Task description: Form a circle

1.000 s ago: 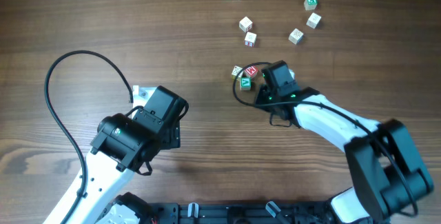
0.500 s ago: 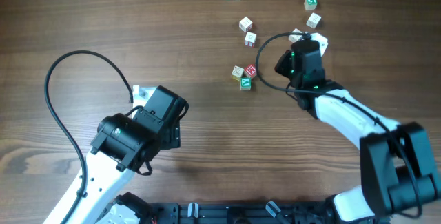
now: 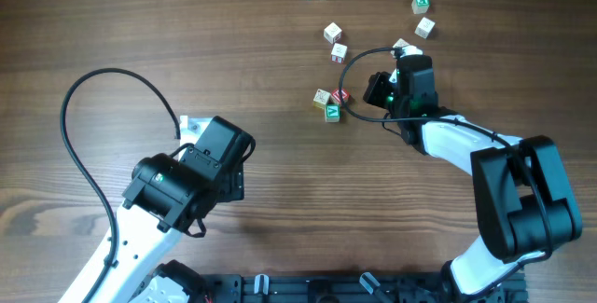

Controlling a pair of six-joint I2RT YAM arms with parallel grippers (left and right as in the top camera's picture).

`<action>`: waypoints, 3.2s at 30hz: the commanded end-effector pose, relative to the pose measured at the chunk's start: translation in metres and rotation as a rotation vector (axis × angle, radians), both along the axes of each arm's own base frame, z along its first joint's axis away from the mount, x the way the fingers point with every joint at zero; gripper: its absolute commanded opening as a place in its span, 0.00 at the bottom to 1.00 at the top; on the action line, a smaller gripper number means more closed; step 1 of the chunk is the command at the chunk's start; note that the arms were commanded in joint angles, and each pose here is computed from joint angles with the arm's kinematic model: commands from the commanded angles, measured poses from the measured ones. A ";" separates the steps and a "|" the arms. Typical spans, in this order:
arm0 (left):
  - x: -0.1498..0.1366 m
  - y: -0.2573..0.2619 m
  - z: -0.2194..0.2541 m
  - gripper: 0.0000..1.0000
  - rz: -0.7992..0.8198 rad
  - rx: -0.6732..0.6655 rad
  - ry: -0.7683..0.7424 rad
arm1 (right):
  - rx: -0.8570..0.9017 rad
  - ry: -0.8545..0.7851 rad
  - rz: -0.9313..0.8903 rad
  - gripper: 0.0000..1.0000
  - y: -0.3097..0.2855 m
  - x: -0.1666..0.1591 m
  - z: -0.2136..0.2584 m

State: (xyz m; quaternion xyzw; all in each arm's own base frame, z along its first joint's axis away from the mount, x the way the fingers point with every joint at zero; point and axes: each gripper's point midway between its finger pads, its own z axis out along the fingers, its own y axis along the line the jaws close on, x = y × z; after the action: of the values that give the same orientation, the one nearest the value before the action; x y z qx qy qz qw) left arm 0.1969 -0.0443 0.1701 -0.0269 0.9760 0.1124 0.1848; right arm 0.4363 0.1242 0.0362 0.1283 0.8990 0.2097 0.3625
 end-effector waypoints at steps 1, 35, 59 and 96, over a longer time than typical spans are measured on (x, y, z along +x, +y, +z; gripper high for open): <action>-0.001 0.000 0.000 1.00 0.016 -0.015 -0.003 | -0.002 -0.003 0.029 0.05 0.004 0.001 -0.001; -0.001 0.000 0.000 1.00 0.016 -0.015 -0.003 | -0.345 -0.414 0.066 1.00 -0.070 -0.168 0.246; -0.001 0.000 0.000 1.00 0.016 -0.015 -0.003 | -0.293 -0.981 -0.330 1.00 -0.147 -0.197 0.196; 0.083 -0.011 0.071 1.00 -0.042 -0.159 -0.635 | -0.276 -0.748 -0.297 1.00 -0.146 -0.190 0.138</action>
State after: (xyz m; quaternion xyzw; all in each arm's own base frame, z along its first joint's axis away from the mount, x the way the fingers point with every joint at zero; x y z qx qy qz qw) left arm 0.2761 -0.0778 0.2272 -0.0372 0.9106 0.0122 0.4114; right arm 0.2465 -0.0204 0.1733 0.1157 0.7005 0.0609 0.7016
